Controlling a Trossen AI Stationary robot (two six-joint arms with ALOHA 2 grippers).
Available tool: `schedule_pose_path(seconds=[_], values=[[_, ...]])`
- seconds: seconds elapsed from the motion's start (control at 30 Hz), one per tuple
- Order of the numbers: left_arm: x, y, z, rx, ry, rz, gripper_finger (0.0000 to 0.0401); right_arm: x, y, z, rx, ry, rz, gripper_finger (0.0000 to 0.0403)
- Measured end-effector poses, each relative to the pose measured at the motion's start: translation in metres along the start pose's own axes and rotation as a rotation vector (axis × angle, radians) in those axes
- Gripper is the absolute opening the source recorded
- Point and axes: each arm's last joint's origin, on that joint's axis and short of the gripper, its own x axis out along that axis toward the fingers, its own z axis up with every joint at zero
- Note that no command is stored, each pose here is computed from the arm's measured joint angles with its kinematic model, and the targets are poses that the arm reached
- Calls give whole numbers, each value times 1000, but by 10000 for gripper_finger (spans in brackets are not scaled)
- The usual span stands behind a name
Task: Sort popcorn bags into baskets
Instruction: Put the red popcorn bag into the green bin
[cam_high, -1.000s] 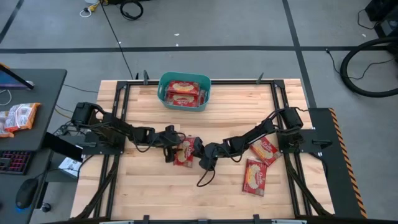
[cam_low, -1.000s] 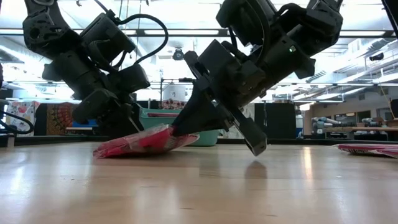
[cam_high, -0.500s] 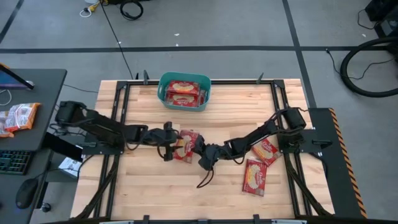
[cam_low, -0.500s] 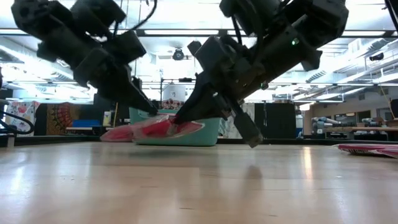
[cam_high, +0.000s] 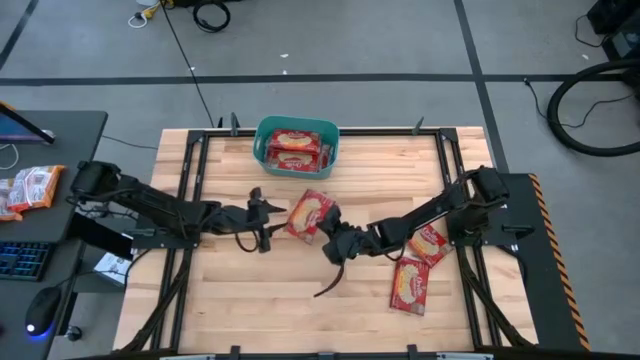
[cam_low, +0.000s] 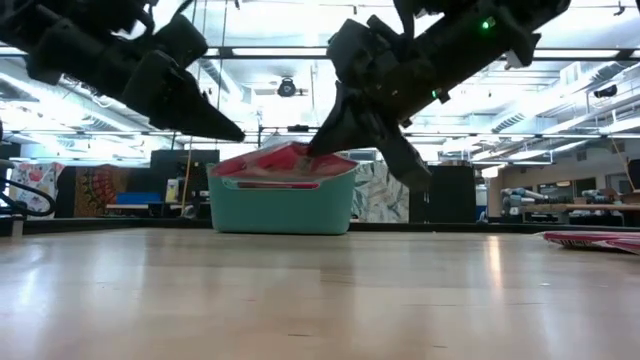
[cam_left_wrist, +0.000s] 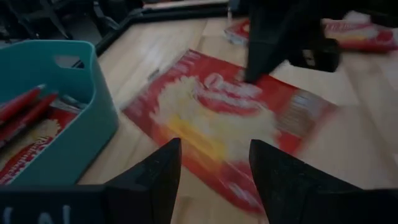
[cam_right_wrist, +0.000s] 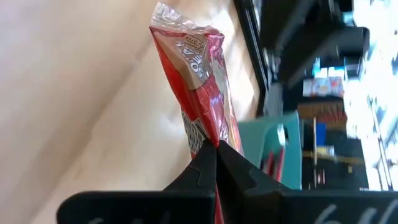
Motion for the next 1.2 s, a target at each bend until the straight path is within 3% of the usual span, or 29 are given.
schedule_pose_path(seconds=[0.2, 0.47, 0.77, 1.1, 1.2], values=[[-15, 8, -1, -33, -69, 4, 194, -6, -28, -11, 124, 61, -69, 2], [-32, 14, 2, -71, -141, -7, 194, 3, -82, -10, 199, 125, -132, 2], [-32, 13, -3, -87, -90, -37, 194, 37, -133, -46, 395, 212, -71, 2], [-32, 13, -7, -93, -51, -34, 194, 102, -161, -60, 411, 314, 7, 2], [-32, 13, -8, -88, -41, -32, 194, 122, -173, -64, 468, 357, 8, 2]])
